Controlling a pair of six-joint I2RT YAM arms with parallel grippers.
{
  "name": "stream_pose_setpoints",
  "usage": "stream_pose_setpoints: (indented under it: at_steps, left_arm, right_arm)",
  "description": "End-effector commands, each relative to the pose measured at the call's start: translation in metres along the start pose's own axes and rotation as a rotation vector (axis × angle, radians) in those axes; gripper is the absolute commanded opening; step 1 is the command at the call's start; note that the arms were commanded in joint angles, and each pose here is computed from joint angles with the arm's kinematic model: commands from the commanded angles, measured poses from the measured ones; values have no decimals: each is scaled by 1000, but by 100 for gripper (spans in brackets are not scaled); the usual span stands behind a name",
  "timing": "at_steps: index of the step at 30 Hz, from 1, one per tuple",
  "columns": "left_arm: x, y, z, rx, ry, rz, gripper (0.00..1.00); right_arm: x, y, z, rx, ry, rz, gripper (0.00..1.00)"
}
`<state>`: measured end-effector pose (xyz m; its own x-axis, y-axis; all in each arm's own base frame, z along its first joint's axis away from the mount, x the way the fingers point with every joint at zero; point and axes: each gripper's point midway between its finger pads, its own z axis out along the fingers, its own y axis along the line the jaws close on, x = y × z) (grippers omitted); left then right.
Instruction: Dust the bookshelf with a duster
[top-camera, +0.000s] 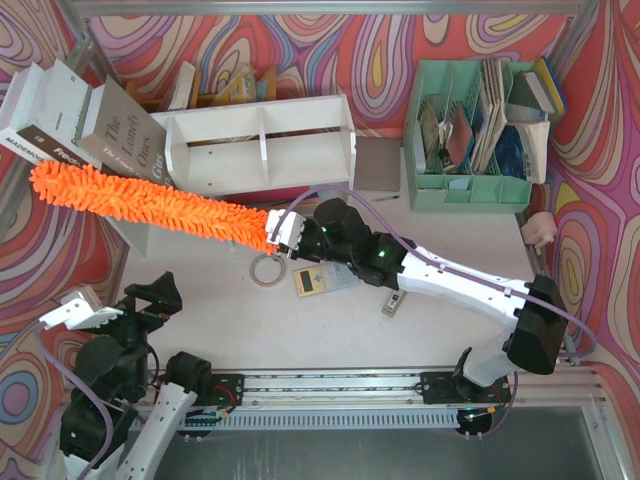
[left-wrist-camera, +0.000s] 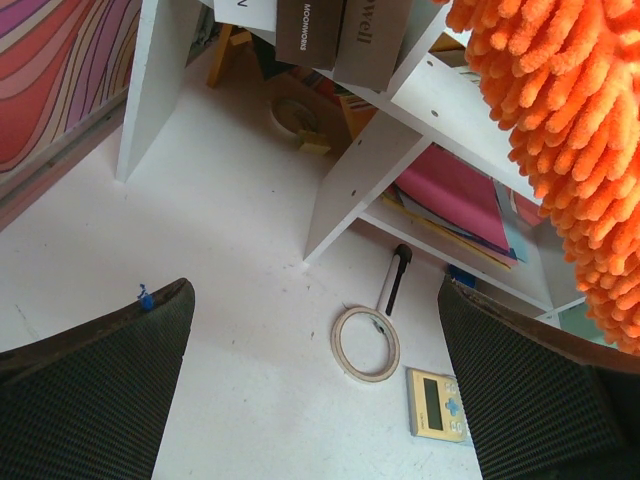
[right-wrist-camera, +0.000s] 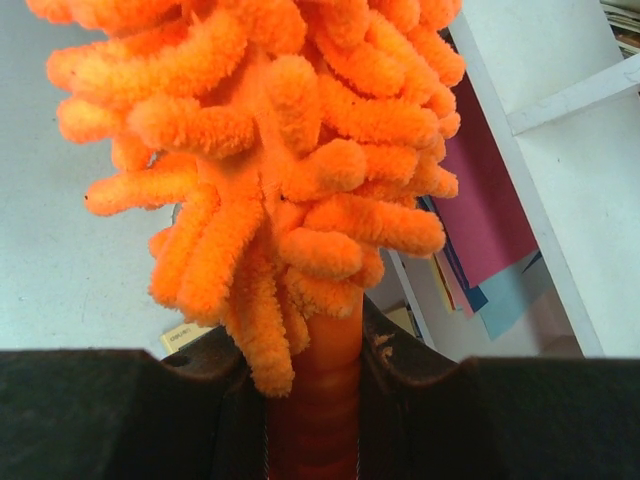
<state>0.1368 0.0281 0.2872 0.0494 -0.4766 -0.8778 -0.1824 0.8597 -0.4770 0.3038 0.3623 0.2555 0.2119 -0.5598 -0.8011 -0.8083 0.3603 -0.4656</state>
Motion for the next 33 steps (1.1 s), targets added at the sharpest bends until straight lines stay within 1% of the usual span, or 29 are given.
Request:
stream_pose_setpoints:
  at_steps: [1, 12, 20, 25, 33]
  left_arm:
    - [-3, 3, -1, -5, -21, -4, 98]
    - [-1, -1, 2, 5, -16, 6, 99]
    - [0, 1, 2, -4, -17, 2, 99]
    - [-1, 0, 1, 6, -14, -1, 98]
    - [0, 6, -2, -24, -10, -10, 98]
  right_arm:
    - [-24, -12, -3, 49, -110, 35, 0]
    - [-23, -10, -18, 72, -156, 2, 0]
    - [-45, -15, -32, 58, -212, 10, 0]
    - [-33, -16, -18, 67, -147, 35, 0]
    - [19, 6, 17, 17, 25, 57, 0]
